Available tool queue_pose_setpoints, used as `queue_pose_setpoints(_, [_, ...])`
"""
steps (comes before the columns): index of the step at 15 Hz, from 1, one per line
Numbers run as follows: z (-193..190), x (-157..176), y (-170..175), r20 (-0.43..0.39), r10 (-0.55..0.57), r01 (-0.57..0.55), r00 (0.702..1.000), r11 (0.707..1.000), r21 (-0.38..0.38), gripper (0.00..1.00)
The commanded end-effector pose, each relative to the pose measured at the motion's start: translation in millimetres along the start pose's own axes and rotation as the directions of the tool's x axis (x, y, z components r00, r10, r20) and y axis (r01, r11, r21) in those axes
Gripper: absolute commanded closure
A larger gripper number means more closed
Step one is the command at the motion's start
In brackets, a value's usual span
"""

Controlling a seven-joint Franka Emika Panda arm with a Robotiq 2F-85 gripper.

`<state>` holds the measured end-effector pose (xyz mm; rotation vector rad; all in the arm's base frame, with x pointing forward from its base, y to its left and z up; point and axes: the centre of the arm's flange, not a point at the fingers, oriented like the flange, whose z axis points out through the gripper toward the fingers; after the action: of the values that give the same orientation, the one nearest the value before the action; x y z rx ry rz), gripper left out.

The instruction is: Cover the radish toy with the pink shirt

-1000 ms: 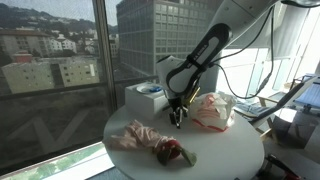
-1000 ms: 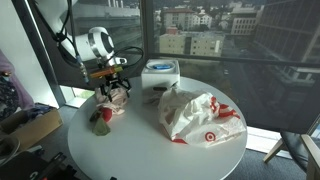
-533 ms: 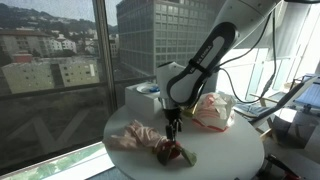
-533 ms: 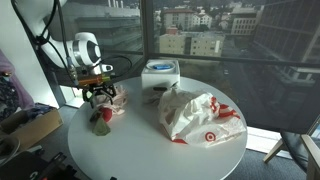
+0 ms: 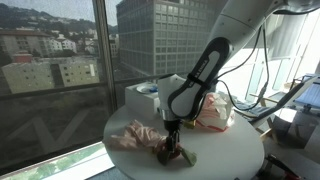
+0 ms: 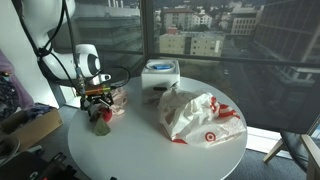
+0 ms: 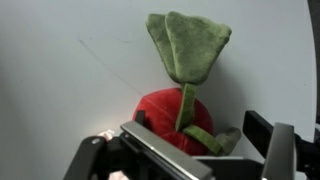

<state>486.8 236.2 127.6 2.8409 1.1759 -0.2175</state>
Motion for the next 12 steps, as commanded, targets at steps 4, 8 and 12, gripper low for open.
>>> queue_pose_setpoints(4, [13,12,15,-0.034,-0.018,0.018,0.999,1.000,-0.010,0.42])
queue_pose_setpoints(8, [13,4,36,-0.012,0.021,-0.021,1.000,0.999,-0.040,0.72])
queue_pose_setpoints(12, [20,-17,78,0.028,0.082,-0.079,0.996,0.992,-0.101,0.98])
